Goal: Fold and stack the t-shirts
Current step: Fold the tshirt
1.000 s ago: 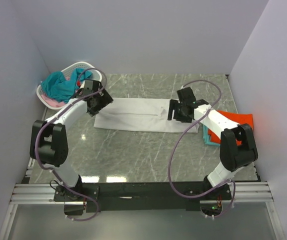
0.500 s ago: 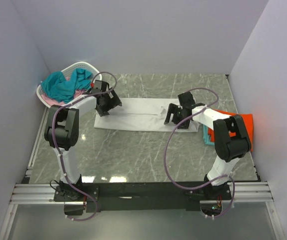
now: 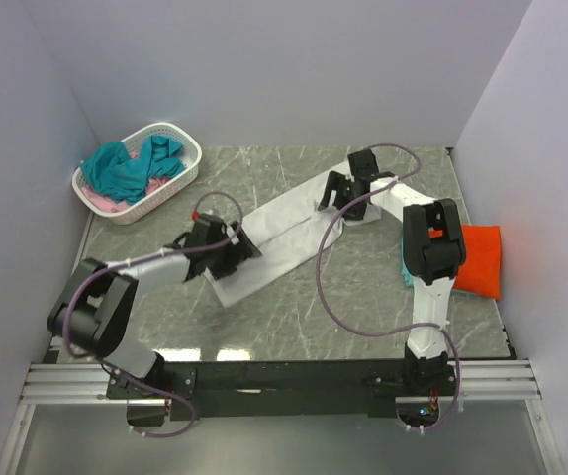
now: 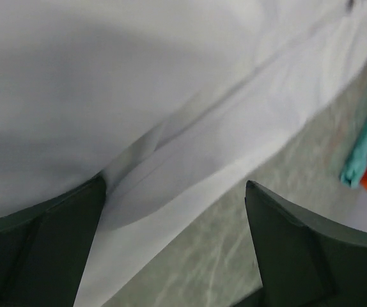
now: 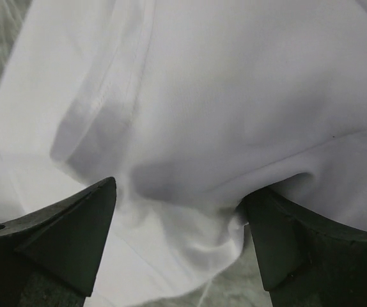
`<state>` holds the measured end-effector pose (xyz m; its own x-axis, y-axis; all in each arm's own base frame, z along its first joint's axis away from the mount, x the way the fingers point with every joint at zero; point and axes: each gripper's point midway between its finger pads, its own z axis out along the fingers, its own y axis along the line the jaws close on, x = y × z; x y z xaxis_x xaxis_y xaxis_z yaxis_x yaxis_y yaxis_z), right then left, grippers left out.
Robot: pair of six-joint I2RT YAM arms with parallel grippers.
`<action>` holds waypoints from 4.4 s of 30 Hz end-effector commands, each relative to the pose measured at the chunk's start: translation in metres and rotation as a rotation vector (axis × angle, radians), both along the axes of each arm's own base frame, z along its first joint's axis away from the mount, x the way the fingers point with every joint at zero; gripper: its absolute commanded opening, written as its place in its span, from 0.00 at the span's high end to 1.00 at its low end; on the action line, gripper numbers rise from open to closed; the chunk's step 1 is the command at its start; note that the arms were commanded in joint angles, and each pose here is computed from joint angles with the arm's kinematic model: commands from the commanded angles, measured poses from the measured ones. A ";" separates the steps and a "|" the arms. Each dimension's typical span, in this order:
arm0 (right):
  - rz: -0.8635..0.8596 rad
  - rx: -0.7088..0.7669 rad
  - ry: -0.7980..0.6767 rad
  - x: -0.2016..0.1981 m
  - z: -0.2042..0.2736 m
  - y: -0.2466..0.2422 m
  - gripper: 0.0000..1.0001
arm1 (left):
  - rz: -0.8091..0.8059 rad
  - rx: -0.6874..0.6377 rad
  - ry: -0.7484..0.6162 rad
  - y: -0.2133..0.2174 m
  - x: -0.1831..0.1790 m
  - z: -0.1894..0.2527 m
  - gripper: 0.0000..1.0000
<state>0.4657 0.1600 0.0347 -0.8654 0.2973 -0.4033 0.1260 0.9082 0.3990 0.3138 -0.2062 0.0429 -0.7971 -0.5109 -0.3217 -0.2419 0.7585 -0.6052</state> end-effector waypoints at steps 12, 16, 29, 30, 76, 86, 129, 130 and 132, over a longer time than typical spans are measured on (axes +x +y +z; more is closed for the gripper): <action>0.197 0.085 0.023 0.037 -0.017 0.103 0.09 | -0.179 -0.054 0.252 -0.119 -0.143 -0.042 0.01; 0.209 0.071 -0.004 0.033 -0.006 0.109 0.08 | -0.164 0.065 0.186 -0.130 -0.134 -0.019 0.01; 0.091 -0.104 -0.279 0.031 0.158 0.057 0.07 | -0.123 0.159 0.037 -0.117 -0.117 0.035 0.01; 0.086 -0.104 -0.290 0.028 0.165 0.056 0.07 | -0.126 0.148 0.022 -0.118 -0.116 0.042 0.01; 0.422 -0.048 0.082 -0.351 0.011 0.052 0.24 | 0.089 0.151 0.243 0.023 -0.208 -0.036 0.93; 0.476 -0.060 0.128 -0.372 -0.010 0.077 0.30 | 0.068 0.125 0.275 0.019 -0.216 -0.044 0.99; 0.464 -0.027 -0.041 -0.343 0.039 0.097 1.00 | 0.008 0.123 0.070 0.000 -0.186 0.024 0.99; 0.464 -0.033 -0.050 -0.339 0.040 0.096 1.00 | 0.025 0.128 0.041 -0.003 -0.178 0.032 0.99; 0.453 -0.041 -0.060 -0.331 0.044 0.094 1.00 | 0.027 0.139 0.006 -0.005 -0.168 0.038 0.99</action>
<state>0.1108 0.2463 0.0534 -0.9127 -0.1594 -0.3763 -0.2978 0.8899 0.3454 0.1250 -0.2136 0.0644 -0.8264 -0.4832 -0.2890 -0.2987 0.8114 -0.5024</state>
